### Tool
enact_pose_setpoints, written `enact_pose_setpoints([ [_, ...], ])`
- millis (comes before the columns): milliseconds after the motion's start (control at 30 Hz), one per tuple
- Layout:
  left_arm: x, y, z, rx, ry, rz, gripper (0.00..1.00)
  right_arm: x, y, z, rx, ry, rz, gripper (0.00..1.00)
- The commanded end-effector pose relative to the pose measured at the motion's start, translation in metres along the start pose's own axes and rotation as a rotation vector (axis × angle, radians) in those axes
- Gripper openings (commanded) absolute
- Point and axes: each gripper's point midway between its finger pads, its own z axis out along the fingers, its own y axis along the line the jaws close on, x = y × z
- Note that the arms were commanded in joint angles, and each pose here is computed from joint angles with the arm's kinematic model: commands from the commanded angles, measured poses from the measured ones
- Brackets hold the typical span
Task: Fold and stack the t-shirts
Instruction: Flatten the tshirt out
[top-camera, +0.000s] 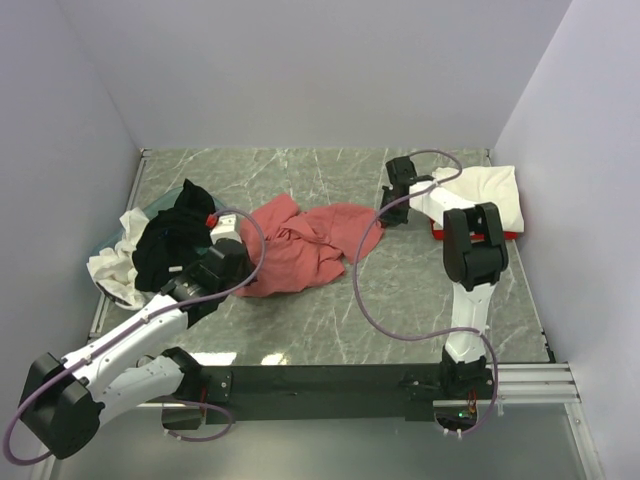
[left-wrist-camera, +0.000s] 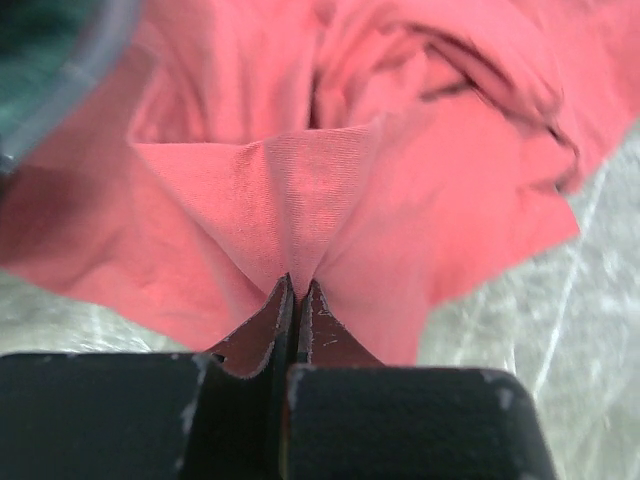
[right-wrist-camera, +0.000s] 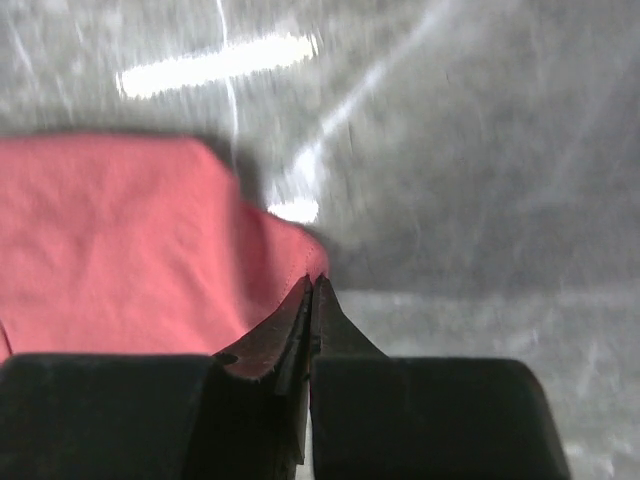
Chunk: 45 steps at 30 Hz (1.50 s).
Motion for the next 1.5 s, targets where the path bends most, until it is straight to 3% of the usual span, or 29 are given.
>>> enact_pose_setpoints([
  [0, 0.007, -0.026, -0.007, 0.155, 0.028, -0.003, 0.00, -0.028, 0.013, -0.063, -0.067, -0.157, -0.034, 0.00],
  [167, 0.062, -0.061, -0.014, 0.341, 0.235, 0.037, 0.05, -0.029, -0.010, -0.130, -0.017, -0.313, -0.002, 0.00],
  [300, 0.118, -0.087, -0.034, 0.459, 0.410, 0.124, 0.21, -0.017, -0.031, -0.180, 0.009, -0.428, 0.054, 0.00],
  [433, 0.142, -0.105, -0.057, 0.524, 0.477, 0.171, 0.37, 0.012, -0.062, -0.198, 0.079, -0.483, 0.106, 0.00],
  [600, 0.084, -0.125, -0.081, 0.574, 0.315, 0.075, 0.63, 0.024, -0.091, -0.239, 0.131, -0.611, 0.180, 0.00],
  [733, 0.015, -0.123, -0.078, 0.450, 0.093, 0.023, 0.77, 0.029, -0.097, -0.258, 0.126, -0.645, 0.187, 0.00],
  [833, -0.025, -0.108, -0.056, 0.310, -0.009, 0.005, 0.77, 0.032, -0.094, -0.261, 0.095, -0.646, 0.182, 0.00],
  [933, -0.044, -0.097, -0.015, 0.211, -0.028, 0.009, 0.75, 0.037, -0.086, -0.257, 0.037, -0.641, 0.175, 0.00],
  [1067, -0.042, -0.075, 0.047, 0.005, 0.024, 0.078, 0.73, 0.045, -0.081, -0.248, 0.001, -0.622, 0.163, 0.00],
  [1333, -0.071, -0.078, 0.123, -0.107, 0.028, 0.137, 0.73, 0.049, -0.072, -0.243, -0.053, -0.611, 0.140, 0.00],
  [1467, -0.069, -0.059, 0.160, -0.192, 0.063, 0.172, 0.73, 0.051, -0.072, -0.238, -0.060, -0.602, 0.131, 0.00],
])
